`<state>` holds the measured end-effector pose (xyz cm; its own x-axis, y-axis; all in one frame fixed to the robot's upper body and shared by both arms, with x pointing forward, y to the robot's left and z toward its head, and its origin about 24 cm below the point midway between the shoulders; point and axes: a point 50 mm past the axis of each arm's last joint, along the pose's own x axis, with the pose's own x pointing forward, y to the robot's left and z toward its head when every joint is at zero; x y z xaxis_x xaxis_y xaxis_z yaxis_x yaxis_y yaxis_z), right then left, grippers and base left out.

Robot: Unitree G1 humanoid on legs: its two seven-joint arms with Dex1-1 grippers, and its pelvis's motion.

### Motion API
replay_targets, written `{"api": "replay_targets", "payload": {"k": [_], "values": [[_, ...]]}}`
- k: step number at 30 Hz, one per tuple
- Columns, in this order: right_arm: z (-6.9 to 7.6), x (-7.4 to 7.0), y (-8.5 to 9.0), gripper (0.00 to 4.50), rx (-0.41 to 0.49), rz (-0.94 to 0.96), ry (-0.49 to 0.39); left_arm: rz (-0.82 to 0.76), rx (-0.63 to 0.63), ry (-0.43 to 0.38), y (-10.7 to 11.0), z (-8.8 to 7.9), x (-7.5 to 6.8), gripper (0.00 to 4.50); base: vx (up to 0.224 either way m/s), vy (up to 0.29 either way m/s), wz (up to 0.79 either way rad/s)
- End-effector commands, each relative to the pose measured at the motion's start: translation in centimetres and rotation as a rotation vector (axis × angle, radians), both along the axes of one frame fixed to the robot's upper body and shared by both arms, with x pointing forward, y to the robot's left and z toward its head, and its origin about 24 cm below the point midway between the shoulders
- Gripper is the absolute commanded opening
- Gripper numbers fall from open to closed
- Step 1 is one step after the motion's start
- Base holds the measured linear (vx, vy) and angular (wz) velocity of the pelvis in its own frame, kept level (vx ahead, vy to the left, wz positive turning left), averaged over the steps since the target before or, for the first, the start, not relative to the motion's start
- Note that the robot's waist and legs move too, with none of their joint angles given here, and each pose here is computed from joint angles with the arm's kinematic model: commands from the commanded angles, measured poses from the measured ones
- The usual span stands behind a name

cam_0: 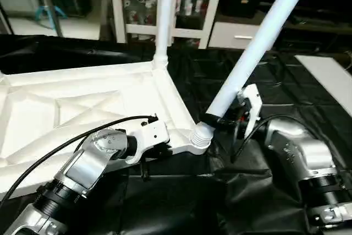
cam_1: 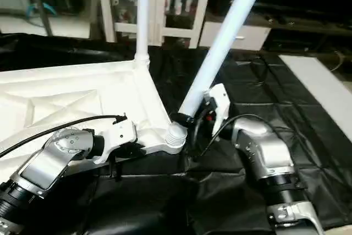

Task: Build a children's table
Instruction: Insert table leg to table base

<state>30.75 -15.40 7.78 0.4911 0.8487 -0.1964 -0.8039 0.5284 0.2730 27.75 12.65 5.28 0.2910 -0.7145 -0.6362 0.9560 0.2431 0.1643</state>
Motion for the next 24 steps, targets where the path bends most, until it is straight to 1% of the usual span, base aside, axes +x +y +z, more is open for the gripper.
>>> {"api": "replay_targets", "payload": {"k": [1,3,7,10,13,16,19,24], "values": [[-0.4,-0.1,-1.2,1.81,-0.034,-0.01,0.048,0.013,0.077,0.064,0.7,-1.8,-0.6,0.0,0.0,0.0,0.0],[0.9,0.0,-1.3,1.81,-0.028,0.048,0.013,0.002,0.09,0.058,0.7,-1.8,-0.5,0.0,0.0,0.0,0.0],[1.9,-0.1,-1.2,1.81,-0.045,0.109,-0.015,-0.004,0.095,0.06,0.6,-1.8,-0.6,0.0,0.0,0.0,0.0],[3.0,0.2,-1.0,1.81,-0.035,0.128,-0.043,-0.004,0.098,0.059,0.5,-1.9,-0.6,0.0,0.0,0.0,0.0],[3.6,0.3,-0.8,1.81,-0.041,0.156,-0.062,-0.003,0.099,0.061,0.6,-2.0,-0.7,0.0,0.0,0.0,0.0],[3.5,0.5,-0.8,1.81,-0.076,0.155,-0.078,-0.001,0.1,0.062,0.6,-2.0,-0.7,0.0,0.0,0.0,0.0],[3.4,0.8,-0.7,1.81,-0.089,0.136,-0.088,0.001,0.1,0.062,0.6,-2.0,-0.7,0.0,0.0,0.0,0.0],[2.9,0.7,-0.3,1.81,-0.102,0.16,-0.071,0.0,0.102,0.063,0.7,-1.9,-0.6,0.0,0.0,0.0,0.0]]}}
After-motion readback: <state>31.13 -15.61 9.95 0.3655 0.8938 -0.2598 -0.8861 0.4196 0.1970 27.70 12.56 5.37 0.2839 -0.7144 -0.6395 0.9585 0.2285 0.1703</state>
